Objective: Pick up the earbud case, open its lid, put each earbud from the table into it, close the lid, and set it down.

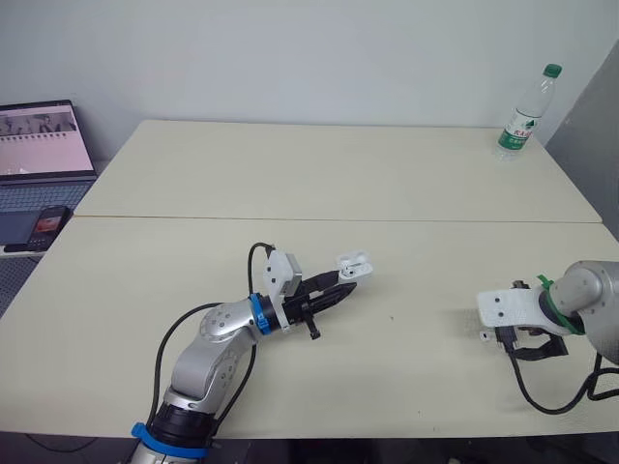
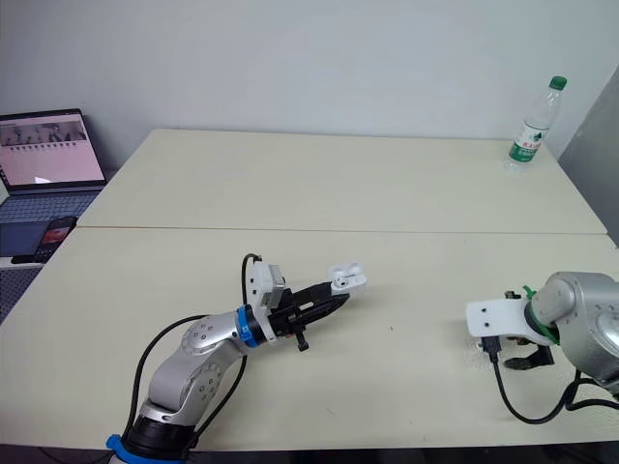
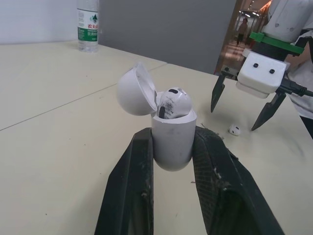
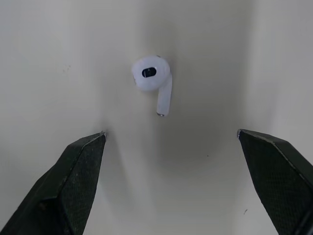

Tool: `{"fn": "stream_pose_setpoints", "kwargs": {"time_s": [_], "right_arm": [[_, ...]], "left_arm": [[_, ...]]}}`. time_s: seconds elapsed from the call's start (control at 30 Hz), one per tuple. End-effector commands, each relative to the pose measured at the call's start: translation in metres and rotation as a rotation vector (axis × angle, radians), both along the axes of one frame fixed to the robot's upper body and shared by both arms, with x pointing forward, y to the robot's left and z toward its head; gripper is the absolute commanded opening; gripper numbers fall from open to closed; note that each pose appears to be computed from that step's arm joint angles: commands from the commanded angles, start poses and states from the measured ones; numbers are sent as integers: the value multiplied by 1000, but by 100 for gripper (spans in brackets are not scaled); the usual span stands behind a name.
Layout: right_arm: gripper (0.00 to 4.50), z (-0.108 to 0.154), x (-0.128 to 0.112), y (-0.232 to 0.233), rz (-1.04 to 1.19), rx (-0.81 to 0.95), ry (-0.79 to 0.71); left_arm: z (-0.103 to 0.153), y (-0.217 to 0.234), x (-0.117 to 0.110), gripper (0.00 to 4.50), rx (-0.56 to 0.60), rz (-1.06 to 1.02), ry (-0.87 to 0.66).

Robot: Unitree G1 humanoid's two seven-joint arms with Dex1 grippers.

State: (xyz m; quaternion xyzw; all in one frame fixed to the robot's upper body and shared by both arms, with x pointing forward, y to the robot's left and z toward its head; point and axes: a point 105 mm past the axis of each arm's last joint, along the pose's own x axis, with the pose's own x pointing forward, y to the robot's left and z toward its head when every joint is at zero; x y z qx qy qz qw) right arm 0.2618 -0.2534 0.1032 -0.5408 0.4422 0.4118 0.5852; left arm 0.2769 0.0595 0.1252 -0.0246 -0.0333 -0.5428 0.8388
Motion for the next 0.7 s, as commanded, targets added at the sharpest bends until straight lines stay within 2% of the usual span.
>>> {"fn": "stream_pose_setpoints", "kwargs": {"time_s": [0.03, 0.4, 0.5, 0.7], "right_arm": [[448, 5, 2, 9, -34, 29, -4], [448, 8, 0, 27, -40, 99, 58], [394, 8, 0, 23, -25, 74, 59], [178, 8, -1, 20, -12, 67, 70]], "left_arm": [[7, -3, -4, 75, -16, -22, -32], [8, -2, -3, 75, -20, -9, -35], [7, -2, -3, 75, -21, -7, -35], [7, -2, -4, 75, -21, -3, -34]]}}
